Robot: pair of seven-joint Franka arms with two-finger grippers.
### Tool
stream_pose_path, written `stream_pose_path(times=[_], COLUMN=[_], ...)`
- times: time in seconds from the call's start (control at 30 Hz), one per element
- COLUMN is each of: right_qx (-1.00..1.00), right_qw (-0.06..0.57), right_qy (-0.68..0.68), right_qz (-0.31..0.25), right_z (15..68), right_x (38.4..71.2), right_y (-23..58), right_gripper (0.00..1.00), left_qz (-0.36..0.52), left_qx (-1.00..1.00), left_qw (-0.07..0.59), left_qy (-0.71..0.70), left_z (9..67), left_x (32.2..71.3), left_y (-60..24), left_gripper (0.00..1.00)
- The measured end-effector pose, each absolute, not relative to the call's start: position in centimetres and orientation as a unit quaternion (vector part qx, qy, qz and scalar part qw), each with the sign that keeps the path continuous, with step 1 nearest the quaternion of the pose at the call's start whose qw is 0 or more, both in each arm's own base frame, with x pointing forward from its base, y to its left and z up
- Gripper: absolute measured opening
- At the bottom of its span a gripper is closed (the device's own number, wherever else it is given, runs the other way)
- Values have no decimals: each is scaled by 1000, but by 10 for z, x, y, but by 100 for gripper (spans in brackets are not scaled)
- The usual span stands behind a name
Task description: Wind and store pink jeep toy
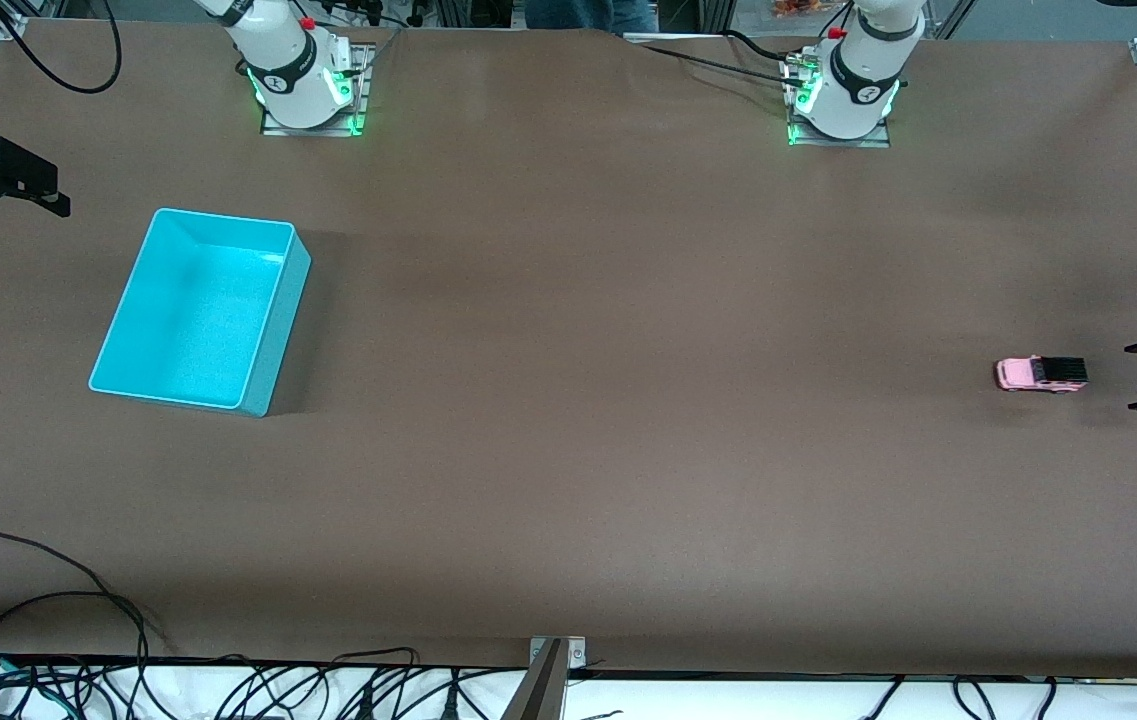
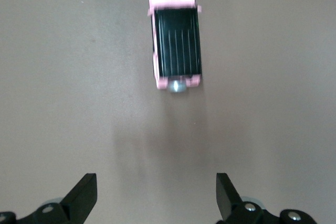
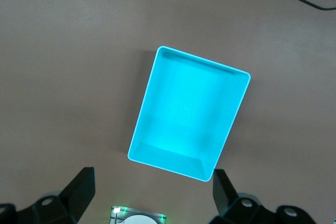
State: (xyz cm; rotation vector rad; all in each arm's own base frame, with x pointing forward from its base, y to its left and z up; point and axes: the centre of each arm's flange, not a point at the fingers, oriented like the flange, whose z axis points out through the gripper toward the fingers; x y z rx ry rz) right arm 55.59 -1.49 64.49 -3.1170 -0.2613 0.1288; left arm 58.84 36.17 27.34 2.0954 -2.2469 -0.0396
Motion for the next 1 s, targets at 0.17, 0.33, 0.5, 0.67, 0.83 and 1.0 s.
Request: stream_pose_path(times=[0.17, 0.33, 0.5, 0.67, 0.83, 1.0], right_qx=[-996, -996, -996, -996, -996, -996], right_qw=[6, 5, 5, 5, 5, 5], right_qy=[-83, -83, -83, -83, -83, -83], right_qz=[41, 41, 41, 41, 41, 41], right_z=[645, 645, 645, 645, 645, 645], right_x=[556, 556, 556, 556, 556, 556], right_y=[-15, -15, -15, -15, -15, -15], right_gripper=[100, 100, 100, 100, 100, 100], left_qz=[-17, -18, -25, -29, -33, -36], left_qx=[712, 734, 754, 771, 789, 805], left_qw=[47, 57, 77, 91, 103, 112], left_qy=[-700, -676, -652, -630, -605, -581], left_z=[288, 309, 334, 353, 369, 391], left_x=[591, 601, 615, 625, 630, 635], left_y=[358, 339, 306, 276, 253, 222], left_gripper=[100, 100, 100, 100, 100, 100])
